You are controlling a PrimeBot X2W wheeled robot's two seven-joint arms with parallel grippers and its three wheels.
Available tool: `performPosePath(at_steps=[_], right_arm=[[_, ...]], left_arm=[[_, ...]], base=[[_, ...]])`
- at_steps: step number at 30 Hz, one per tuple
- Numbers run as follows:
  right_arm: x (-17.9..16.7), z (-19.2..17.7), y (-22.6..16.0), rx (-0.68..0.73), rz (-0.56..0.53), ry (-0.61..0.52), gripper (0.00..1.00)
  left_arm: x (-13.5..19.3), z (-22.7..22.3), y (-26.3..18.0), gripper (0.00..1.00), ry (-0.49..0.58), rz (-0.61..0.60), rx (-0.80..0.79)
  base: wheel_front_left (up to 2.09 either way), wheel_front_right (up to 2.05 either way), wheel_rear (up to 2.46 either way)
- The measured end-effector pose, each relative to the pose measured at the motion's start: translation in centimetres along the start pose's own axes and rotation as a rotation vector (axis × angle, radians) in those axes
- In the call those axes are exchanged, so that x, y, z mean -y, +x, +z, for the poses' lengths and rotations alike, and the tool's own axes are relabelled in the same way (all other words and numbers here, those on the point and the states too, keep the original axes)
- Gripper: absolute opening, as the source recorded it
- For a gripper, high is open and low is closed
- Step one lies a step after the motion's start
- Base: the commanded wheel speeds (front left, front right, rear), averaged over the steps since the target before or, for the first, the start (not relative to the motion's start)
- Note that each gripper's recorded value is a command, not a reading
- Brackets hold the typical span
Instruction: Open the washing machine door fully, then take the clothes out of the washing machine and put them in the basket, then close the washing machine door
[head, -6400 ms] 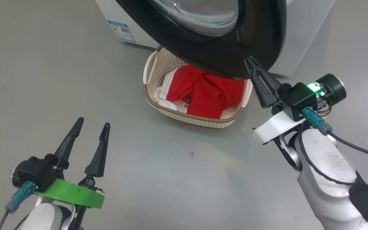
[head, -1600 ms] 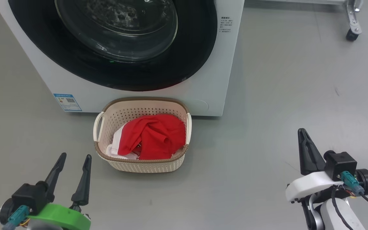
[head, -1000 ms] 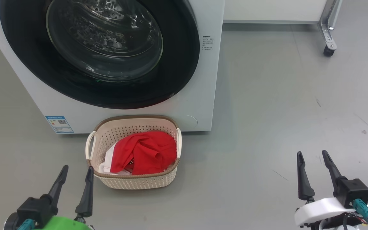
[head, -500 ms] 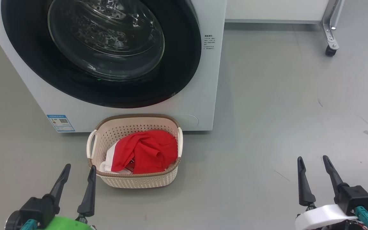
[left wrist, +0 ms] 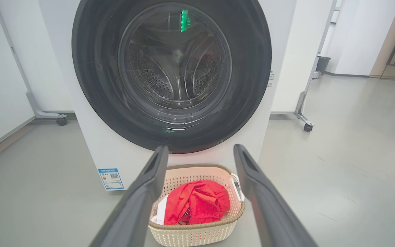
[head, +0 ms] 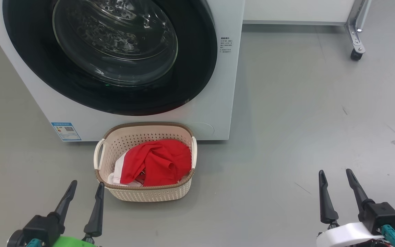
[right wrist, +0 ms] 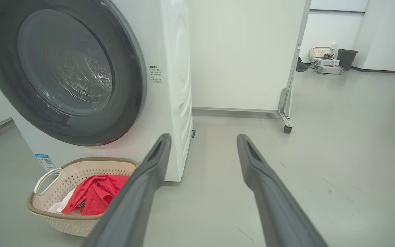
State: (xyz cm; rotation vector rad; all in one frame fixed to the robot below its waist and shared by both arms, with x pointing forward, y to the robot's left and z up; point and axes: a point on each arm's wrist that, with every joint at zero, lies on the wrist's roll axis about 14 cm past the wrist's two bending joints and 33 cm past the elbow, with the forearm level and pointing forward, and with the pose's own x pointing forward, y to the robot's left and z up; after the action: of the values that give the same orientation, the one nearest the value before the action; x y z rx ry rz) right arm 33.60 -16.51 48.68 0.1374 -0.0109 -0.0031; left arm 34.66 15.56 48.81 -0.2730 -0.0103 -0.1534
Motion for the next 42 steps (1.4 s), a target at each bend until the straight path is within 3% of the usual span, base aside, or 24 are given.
performPosePath(at_steps=[42], right_arm=[[-0.3, -0.13, -0.23, -0.005, 0.01, 0.001, 1.0]], left_arm=[[-0.3, -0.38, -0.29, 1.0, -0.021, 0.015, -0.01]], base=[[0.0, 0.0, 0.0]])
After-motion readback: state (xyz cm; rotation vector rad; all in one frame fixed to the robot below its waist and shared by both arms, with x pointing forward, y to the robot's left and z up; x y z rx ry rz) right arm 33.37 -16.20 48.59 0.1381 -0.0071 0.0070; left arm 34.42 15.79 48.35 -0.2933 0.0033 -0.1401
